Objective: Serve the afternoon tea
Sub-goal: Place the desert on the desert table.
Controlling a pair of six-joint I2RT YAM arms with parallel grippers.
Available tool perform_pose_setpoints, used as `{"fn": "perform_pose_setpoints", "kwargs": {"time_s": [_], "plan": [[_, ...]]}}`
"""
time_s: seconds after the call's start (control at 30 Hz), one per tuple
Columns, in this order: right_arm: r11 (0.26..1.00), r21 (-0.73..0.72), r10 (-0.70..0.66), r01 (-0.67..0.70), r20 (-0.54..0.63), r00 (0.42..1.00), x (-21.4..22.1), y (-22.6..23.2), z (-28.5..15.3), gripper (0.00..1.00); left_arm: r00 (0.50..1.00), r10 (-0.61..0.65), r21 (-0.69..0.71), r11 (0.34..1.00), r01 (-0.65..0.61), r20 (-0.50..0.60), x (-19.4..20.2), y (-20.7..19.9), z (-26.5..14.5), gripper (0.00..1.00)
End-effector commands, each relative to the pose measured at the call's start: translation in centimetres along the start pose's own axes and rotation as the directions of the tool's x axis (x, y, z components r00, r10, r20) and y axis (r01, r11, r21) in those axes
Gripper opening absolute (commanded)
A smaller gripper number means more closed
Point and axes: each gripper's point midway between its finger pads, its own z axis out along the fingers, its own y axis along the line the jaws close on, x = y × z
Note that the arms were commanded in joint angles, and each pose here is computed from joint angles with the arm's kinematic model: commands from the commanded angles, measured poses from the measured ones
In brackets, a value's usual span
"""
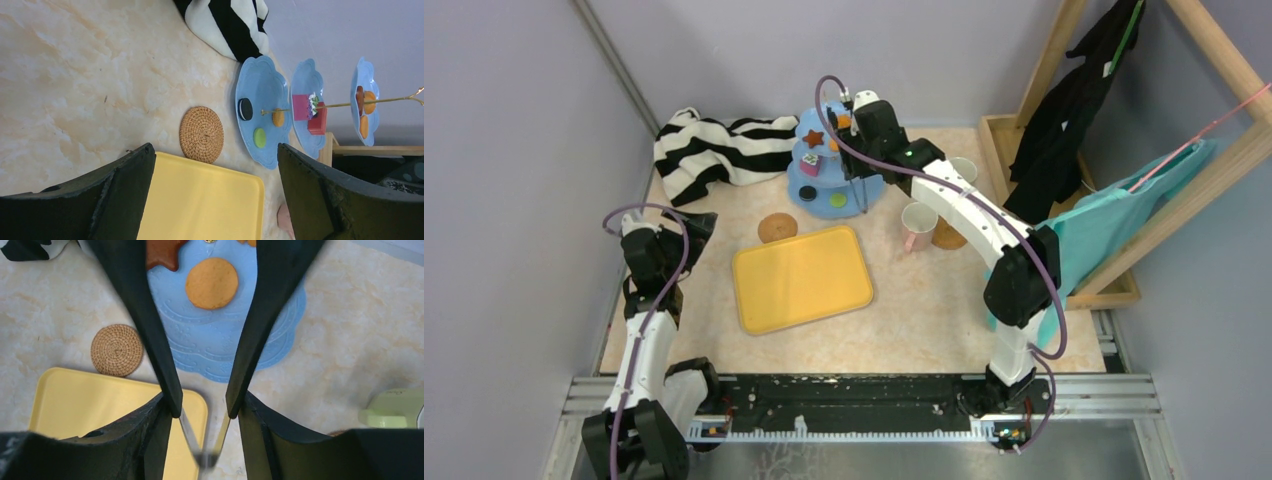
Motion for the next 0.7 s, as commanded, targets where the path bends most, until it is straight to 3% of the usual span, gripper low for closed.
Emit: {"fn": "perform_pose_setpoints", "kwargs": {"time_s": [0.0,0.67], "plan": [[1.0,-0.013,0.014,-0.013,0.103,0.995,-3.9,-0.2,-1.1,0.49,1.0,0.003,0.026,1.0,-0.004,0.013,-0.3,-0.4,0.0,0.96],[0.995,-0.09,0.05,-0.038,0.145,0.988,-2.1,0.7,-3.9,0.44,1.0,0.003,0.02,1.0,-0.003,0.016,-0.3,-0.1,0.0,0.96]]}}
